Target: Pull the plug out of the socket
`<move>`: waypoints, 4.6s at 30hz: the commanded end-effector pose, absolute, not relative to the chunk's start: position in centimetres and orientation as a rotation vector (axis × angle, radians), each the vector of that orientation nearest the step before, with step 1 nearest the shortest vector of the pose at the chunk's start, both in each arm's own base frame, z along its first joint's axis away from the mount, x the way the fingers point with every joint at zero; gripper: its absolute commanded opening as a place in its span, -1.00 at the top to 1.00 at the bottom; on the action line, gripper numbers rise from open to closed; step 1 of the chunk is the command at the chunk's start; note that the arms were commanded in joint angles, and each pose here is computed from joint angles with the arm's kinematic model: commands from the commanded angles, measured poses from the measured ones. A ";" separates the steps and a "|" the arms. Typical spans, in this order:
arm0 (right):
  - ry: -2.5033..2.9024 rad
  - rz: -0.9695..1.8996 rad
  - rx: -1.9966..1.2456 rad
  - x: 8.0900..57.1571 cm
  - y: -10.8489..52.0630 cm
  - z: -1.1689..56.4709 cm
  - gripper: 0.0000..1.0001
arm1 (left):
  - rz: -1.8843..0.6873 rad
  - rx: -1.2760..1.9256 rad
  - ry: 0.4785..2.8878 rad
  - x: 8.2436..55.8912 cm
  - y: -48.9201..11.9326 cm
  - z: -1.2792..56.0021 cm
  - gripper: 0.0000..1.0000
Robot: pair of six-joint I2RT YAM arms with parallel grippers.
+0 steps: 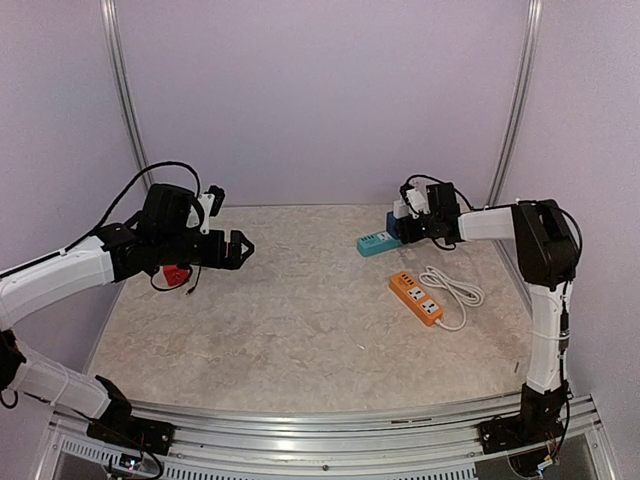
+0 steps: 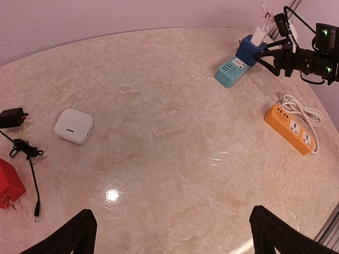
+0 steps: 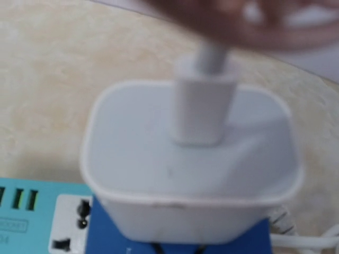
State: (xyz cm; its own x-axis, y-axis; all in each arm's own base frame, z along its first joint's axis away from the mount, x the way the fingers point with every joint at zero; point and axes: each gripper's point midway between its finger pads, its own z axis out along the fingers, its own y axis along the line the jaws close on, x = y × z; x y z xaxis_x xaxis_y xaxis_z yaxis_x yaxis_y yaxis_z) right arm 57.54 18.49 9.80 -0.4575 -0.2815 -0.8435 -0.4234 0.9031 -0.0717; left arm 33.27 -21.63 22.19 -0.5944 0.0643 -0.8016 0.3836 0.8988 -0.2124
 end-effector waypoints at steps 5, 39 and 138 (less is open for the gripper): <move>2.097 0.243 -0.552 58.0 19.5 8.2 -0.17 | -0.460 0.343 2.150 32.5 -21.4 23.3 -0.97; 1.903 0.645 -1.084 36.6 35.6 8.4 0.02 | -0.598 0.296 2.180 29.0 -21.8 21.1 -0.97; 1.663 0.746 -1.168 25.5 40.4 5.8 0.16 | -0.414 0.594 2.097 25.2 -39.1 18.4 0.78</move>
State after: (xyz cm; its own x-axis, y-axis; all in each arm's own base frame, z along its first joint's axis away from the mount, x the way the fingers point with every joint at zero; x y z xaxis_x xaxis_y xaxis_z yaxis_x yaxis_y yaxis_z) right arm 25.52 40.63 7.80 -0.0746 -0.3148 -0.9462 -0.9349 0.3522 -0.0435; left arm 24.85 -37.07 13.60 -0.5853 0.3260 -0.7424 0.5363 0.8424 -0.0529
